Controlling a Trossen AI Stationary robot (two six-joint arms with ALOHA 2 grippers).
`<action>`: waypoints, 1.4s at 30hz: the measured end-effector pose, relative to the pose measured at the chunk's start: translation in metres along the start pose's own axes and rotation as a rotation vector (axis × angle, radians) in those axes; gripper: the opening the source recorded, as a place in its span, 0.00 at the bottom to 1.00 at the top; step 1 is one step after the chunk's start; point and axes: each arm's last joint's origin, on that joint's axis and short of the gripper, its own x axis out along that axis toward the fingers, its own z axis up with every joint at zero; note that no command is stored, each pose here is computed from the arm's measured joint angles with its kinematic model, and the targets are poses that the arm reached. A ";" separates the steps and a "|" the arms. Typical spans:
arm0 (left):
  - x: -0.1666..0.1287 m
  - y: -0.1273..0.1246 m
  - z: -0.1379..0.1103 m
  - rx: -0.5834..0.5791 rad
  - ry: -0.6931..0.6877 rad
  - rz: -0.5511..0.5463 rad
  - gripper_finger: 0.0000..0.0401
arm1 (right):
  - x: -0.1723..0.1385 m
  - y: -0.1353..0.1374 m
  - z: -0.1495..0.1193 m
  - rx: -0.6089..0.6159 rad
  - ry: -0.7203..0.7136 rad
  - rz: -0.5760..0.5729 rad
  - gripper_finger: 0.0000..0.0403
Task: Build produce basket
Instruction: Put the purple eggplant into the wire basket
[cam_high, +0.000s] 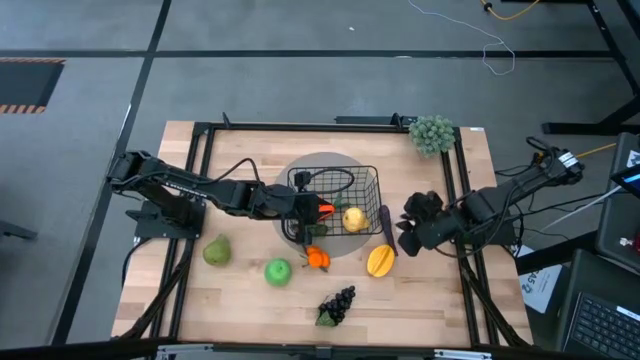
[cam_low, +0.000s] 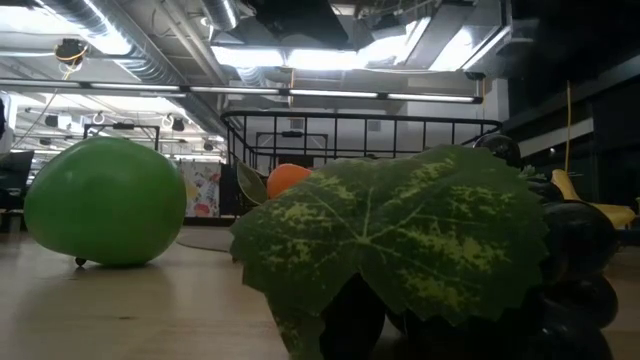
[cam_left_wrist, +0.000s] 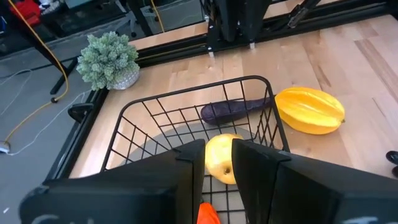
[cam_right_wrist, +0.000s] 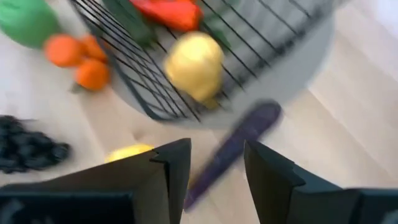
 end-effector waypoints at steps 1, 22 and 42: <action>0.000 0.000 0.000 0.000 0.000 0.000 0.17 | 0.001 0.000 -0.003 0.014 0.018 -0.024 0.35; 0.000 0.000 0.000 -0.031 0.002 0.000 0.17 | 0.067 0.025 -0.024 -0.028 0.124 -0.296 0.35; 0.000 0.000 -0.001 -0.026 0.012 -0.002 0.17 | 0.049 -0.002 -0.024 0.089 0.446 -0.385 0.35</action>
